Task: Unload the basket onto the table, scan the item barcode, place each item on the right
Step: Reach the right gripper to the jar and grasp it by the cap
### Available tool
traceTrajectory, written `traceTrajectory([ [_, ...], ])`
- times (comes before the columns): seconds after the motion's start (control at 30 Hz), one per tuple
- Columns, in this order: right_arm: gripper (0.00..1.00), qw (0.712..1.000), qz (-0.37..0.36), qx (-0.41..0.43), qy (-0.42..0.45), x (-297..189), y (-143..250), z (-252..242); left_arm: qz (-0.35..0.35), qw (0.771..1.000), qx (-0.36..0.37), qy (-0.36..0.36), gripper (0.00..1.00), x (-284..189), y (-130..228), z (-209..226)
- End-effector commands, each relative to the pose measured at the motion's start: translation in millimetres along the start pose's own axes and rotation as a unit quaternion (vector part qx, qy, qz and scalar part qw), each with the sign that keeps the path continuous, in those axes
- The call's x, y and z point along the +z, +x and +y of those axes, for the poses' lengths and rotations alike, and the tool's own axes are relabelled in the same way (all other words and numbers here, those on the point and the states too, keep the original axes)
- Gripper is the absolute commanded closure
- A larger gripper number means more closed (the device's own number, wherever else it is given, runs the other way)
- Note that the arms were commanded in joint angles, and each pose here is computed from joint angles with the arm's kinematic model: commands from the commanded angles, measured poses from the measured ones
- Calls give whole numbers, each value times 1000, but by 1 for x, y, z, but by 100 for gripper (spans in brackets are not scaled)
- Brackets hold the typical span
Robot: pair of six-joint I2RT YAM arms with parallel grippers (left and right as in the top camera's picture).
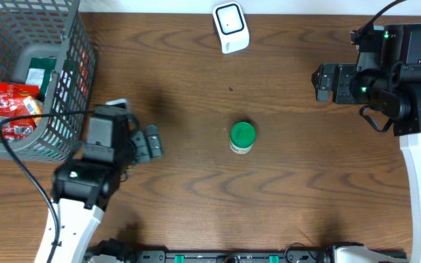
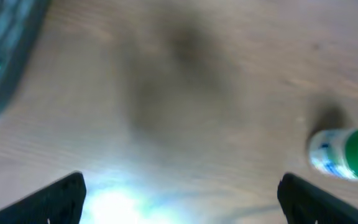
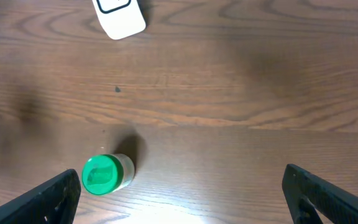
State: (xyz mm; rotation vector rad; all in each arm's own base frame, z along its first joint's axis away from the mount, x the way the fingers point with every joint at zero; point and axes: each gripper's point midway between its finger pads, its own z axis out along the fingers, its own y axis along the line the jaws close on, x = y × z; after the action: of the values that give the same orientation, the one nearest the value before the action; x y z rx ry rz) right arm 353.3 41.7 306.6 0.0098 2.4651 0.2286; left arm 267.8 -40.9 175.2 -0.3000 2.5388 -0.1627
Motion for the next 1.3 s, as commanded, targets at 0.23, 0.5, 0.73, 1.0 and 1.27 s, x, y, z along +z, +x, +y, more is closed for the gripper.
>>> traceTrajectory([
  [0.23,30,994,19,38,-105,4,1,46,110,991,0,-69,1,27,20,31],
  [0.5,22,984,152,-56,-79,72,59,105,150,985,1,-83,1,54,28,34],
  [0.73,23,967,224,-115,-48,123,101,133,170,981,2,-90,1,62,34,36],
  [1.0,25,945,295,-141,-30,165,143,143,170,981,2,-90,1,62,34,36],
  [1.27,25,932,333,-140,10,189,166,133,170,981,2,-90,1,62,34,36],
])
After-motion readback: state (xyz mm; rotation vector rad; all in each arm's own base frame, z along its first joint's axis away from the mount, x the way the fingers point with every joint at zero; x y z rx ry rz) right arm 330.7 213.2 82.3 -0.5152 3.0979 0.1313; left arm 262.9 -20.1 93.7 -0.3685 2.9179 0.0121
